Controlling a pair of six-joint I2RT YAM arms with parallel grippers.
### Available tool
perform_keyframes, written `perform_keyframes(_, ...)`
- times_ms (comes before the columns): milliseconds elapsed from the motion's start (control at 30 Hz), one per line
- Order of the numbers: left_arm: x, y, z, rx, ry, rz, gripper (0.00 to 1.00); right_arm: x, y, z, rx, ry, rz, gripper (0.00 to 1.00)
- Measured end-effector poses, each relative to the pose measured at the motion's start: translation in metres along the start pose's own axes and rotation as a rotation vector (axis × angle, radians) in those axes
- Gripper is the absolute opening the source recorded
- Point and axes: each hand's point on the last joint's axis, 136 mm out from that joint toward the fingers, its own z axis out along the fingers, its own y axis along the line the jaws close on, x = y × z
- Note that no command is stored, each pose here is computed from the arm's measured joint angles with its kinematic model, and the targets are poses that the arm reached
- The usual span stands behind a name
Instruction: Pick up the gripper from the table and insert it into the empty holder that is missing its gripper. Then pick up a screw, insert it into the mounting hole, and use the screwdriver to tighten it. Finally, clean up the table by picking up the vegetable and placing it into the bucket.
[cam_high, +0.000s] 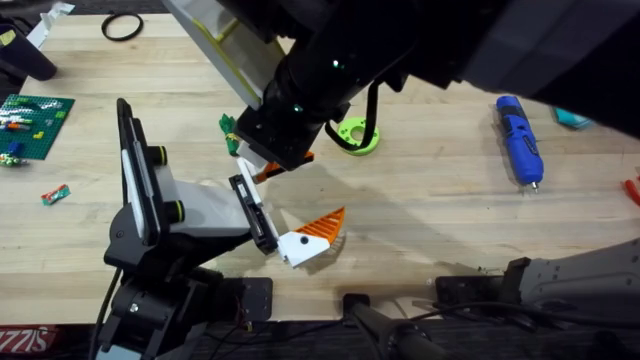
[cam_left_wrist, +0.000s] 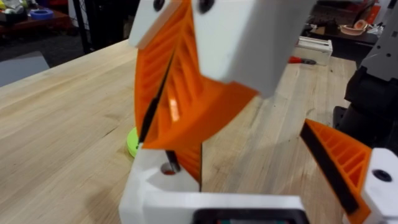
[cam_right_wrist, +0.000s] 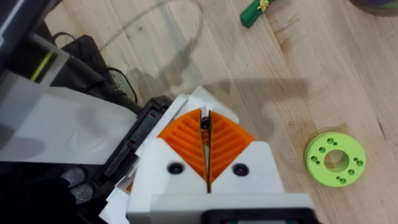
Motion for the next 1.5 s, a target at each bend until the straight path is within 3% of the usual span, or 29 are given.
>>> perform_keyframes(400, 0.000, 0.000, 0.000, 0.000, -0.001, 0.001, 0.982, -0.014, 0.000, -0.003, 0.002, -0.059, -0.009, 0.005)
perform_keyframes(1067, 0.000, 0.000, 0.000, 0.000, -0.001, 0.001, 0.982, 0.001, -0.004, -0.012, 0.032, -0.016, -0.021, 0.005)
perform_keyframes(1333, 0.000, 0.000, 0.000, 0.000, -0.001, 0.001, 0.982, -0.017, -0.001, -0.022, 0.022, -0.113, -0.037, 0.005)
perform_keyframes(1500, 0.000, 0.000, 0.000, 0.000, -0.001, 0.001, 0.982, -0.007, 0.001, -0.010, 0.001, -0.088, -0.034, 0.005)
